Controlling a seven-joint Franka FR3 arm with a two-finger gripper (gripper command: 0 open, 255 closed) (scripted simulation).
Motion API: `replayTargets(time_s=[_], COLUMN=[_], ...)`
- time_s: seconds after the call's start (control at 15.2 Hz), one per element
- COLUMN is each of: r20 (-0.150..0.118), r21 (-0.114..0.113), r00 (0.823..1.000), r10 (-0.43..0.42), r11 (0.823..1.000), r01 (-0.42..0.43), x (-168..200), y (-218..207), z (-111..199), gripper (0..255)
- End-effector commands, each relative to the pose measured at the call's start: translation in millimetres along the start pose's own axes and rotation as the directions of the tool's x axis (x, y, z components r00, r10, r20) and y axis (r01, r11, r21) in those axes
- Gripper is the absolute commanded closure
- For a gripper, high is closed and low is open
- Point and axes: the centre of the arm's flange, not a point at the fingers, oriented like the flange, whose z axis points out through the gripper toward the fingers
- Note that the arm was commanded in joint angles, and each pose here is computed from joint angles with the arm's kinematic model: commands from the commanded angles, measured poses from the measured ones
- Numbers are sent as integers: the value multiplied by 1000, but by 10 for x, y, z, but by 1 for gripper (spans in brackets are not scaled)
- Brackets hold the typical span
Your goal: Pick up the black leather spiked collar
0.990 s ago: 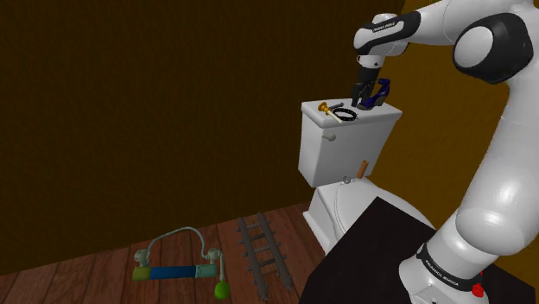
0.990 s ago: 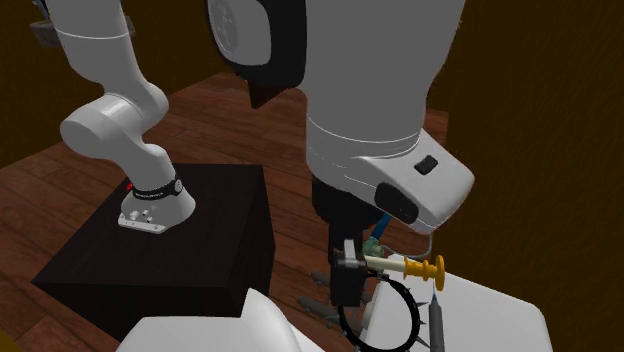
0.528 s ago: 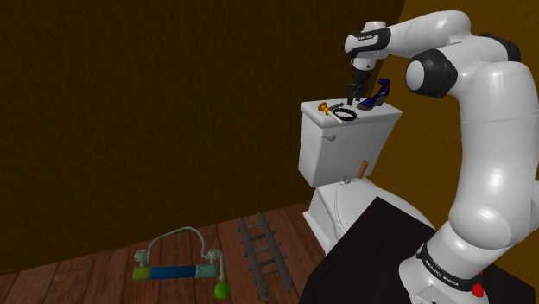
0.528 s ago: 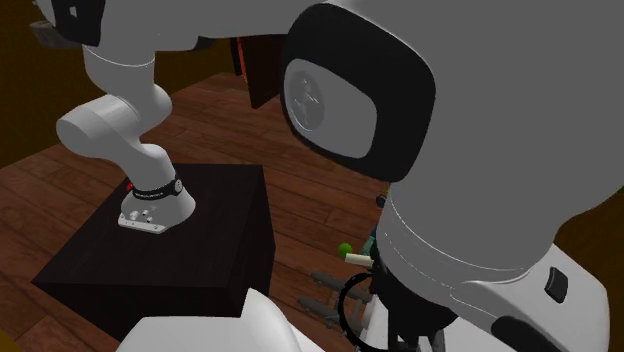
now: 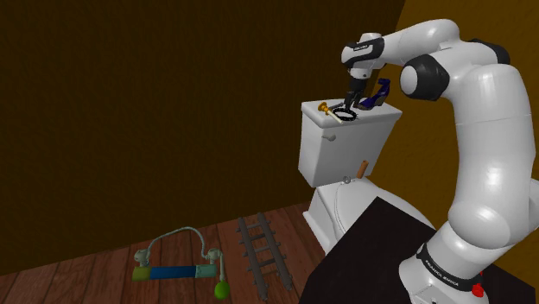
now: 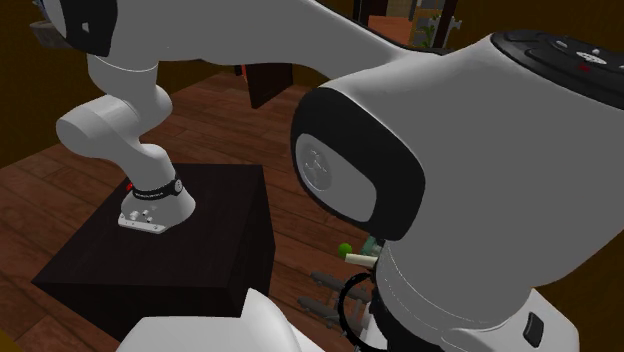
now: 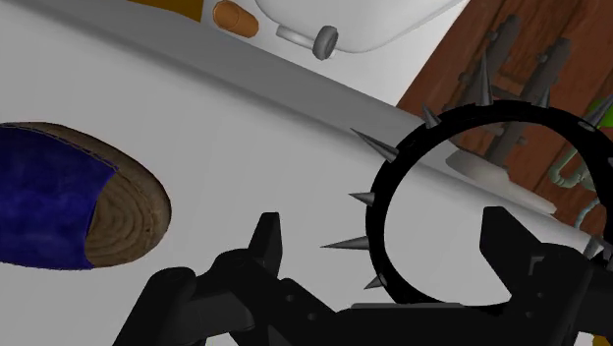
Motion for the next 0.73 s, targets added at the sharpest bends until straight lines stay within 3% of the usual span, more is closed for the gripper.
replayTargets(time_s=[0.0, 0.07, 0.66], r20=[0, 0, 0], r21=[0, 0, 0], r00=[1000, 1000, 1000], r10=[0, 0, 0], r11=[1000, 1000, 1000], r01=[0, 0, 0], x=[-2, -4, -2], y=[-2, -3, -2], z=[38, 42, 38], gripper=[0, 255, 255])
